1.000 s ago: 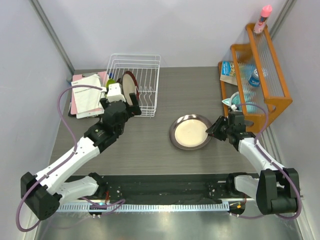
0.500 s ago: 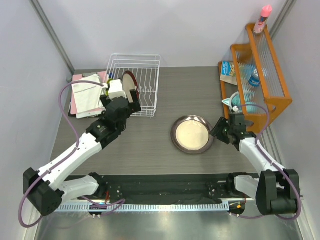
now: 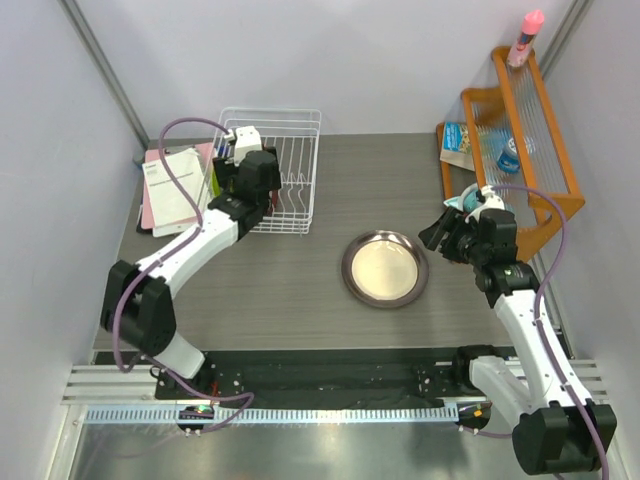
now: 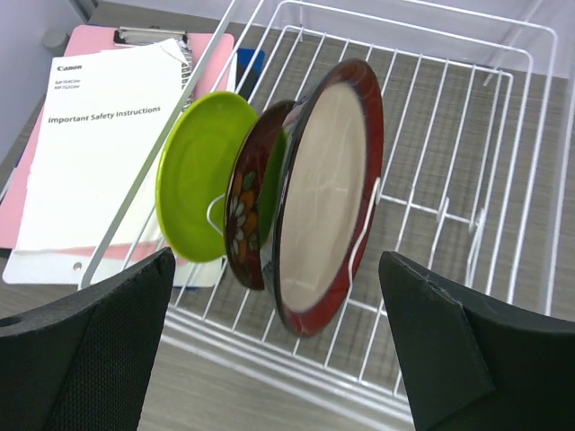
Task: Unload the plates from the dish rack
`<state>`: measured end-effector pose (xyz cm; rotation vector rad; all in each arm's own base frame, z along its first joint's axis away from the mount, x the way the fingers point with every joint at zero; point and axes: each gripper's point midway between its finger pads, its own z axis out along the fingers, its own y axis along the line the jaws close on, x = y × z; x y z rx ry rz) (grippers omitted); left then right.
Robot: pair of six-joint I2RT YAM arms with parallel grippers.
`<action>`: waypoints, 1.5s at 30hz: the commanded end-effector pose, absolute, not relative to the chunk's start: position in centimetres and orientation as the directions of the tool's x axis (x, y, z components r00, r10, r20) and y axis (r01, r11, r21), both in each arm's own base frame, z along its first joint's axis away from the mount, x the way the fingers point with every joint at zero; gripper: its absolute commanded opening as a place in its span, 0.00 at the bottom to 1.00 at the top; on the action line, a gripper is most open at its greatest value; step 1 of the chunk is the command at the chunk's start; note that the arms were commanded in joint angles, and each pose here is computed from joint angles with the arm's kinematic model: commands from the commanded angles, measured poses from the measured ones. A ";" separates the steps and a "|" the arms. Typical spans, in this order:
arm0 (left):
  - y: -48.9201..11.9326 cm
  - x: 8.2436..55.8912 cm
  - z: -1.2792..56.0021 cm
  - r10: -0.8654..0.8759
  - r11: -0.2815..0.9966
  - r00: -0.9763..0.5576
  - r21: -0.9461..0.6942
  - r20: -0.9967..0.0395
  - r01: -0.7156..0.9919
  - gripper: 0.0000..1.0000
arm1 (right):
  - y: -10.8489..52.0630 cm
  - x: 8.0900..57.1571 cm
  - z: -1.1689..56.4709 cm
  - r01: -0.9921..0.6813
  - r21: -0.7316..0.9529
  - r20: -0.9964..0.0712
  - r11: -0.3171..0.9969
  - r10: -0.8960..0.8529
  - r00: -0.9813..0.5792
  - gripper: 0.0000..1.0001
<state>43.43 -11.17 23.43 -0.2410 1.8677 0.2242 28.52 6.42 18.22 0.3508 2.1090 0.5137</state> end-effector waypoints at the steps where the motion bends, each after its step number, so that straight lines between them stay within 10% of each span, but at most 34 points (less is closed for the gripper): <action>1: -11.0 46.5 24.4 -0.084 0.954 -0.252 -0.005 -0.964 -0.299 0.94 | 6.9 28.9 19.1 0.010 0.473 -0.726 0.881 0.396 -0.563 0.69; 16: -10.3 50.3 20.4 -0.077 0.934 -0.309 0.039 -0.948 -0.355 0.50 | 7.3 30.3 17.0 0.012 0.471 -0.698 0.882 0.380 -0.607 0.69; 24: -10.2 49.6 20.4 -0.091 0.937 -0.315 0.025 -0.945 -0.348 0.00 | 7.3 30.4 15.8 0.030 0.475 -0.678 0.879 0.388 -0.625 0.69; 45: -11.2 45.8 32.1 0.137 0.879 -0.177 0.202 -0.975 -0.432 0.00 | 7.9 29.7 15.5 0.021 0.504 -0.660 0.863 0.401 -0.635 0.70</action>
